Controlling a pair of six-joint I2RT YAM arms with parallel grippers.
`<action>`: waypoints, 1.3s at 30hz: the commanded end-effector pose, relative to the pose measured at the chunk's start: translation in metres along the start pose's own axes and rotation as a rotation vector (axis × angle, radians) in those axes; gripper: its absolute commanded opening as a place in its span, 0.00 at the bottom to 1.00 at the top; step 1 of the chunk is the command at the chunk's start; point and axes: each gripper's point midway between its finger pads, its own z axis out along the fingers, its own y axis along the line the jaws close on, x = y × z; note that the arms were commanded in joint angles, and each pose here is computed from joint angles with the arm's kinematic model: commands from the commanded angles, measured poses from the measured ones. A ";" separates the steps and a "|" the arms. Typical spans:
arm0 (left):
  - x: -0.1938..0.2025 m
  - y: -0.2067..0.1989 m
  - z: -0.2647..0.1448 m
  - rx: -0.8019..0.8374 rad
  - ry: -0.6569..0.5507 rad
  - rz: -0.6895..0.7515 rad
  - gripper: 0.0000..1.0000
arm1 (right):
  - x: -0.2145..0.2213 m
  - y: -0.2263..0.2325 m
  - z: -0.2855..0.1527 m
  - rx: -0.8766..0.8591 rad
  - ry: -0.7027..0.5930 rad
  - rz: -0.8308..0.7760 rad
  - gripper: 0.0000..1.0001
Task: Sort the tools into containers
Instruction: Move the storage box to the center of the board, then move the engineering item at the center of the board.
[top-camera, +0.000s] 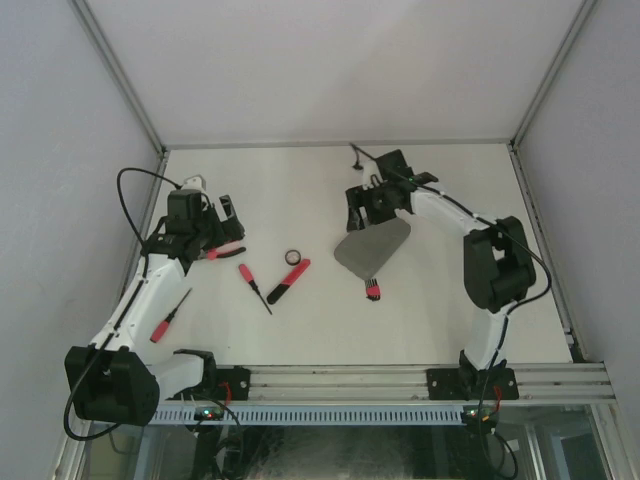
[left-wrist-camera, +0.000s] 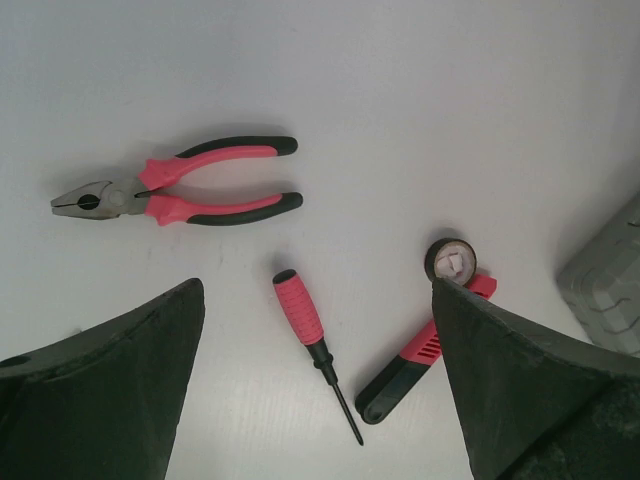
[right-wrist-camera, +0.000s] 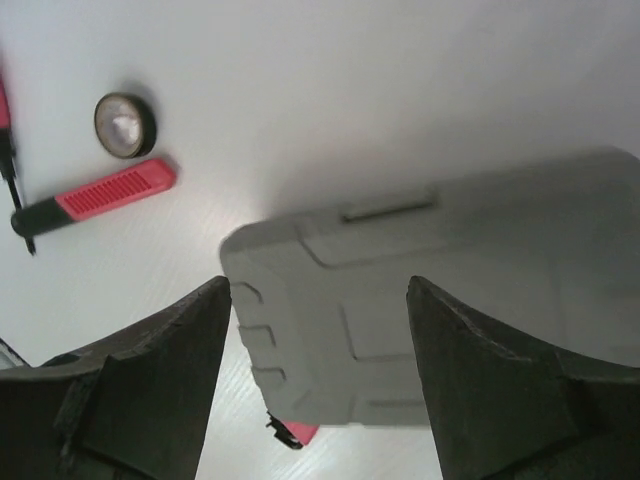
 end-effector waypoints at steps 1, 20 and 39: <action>-0.034 -0.028 -0.012 0.067 -0.097 0.038 0.99 | -0.031 -0.044 -0.043 0.115 -0.283 0.383 0.72; -0.037 -0.127 0.000 0.228 -0.042 0.175 0.98 | 0.066 -0.037 -0.046 0.251 -0.301 0.562 0.70; -0.061 -0.104 -0.013 0.190 -0.138 0.151 0.98 | 0.120 0.017 -0.014 0.443 -0.128 0.415 0.70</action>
